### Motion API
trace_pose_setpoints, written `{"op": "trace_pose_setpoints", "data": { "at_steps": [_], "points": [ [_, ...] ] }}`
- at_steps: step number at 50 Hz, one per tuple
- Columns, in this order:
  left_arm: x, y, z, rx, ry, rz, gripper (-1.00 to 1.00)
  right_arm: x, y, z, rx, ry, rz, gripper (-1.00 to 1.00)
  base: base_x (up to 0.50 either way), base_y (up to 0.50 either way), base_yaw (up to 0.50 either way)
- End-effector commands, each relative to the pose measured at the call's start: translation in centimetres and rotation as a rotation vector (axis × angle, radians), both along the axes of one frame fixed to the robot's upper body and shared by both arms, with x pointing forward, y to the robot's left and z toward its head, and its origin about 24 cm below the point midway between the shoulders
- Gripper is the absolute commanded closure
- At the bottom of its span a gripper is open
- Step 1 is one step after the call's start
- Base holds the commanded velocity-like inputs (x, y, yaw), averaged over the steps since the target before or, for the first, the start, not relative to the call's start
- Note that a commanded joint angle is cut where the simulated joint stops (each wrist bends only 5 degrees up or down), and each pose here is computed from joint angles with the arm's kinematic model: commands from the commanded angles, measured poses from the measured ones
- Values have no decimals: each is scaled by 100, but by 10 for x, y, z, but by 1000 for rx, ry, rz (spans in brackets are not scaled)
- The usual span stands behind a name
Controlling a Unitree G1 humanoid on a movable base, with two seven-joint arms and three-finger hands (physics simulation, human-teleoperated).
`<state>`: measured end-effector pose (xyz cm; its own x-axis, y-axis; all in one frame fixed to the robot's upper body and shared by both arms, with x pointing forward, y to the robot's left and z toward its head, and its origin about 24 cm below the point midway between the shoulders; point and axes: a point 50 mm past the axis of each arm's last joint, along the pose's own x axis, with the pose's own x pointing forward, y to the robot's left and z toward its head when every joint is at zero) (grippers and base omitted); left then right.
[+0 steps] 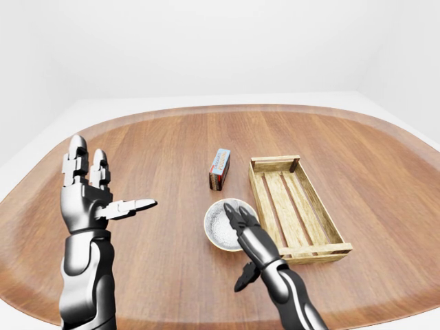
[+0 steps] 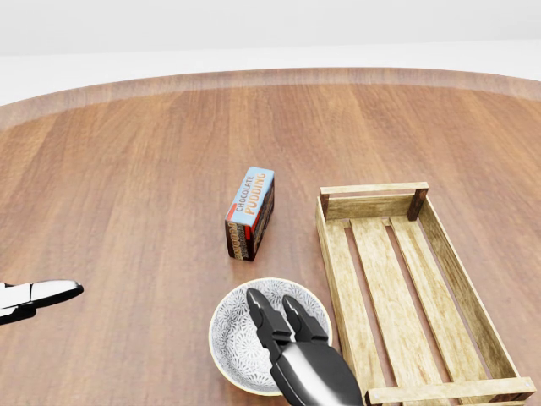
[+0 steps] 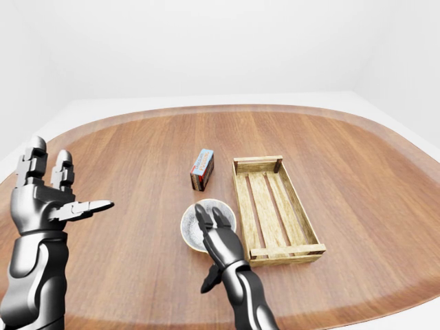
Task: Pick up the bowl on the left and put it in the tray.
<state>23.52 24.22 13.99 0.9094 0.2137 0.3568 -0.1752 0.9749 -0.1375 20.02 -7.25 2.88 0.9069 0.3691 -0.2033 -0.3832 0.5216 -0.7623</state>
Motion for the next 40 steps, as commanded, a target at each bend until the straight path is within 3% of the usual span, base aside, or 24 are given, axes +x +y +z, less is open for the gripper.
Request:
{"op": "trace_pose_setpoints", "data": {
  "at_steps": [1, 40],
  "points": [
    [-1, 0, 1, 0, -5, 2, -100, 1, 1, -9, -20, 34, 3, -100, 0, 0, 0],
    [0, -1, -1, 1, 6, 0, -100, 9, -5, -25, -116, 132, 21, -100, 0, 0, 0]
  ]
}}
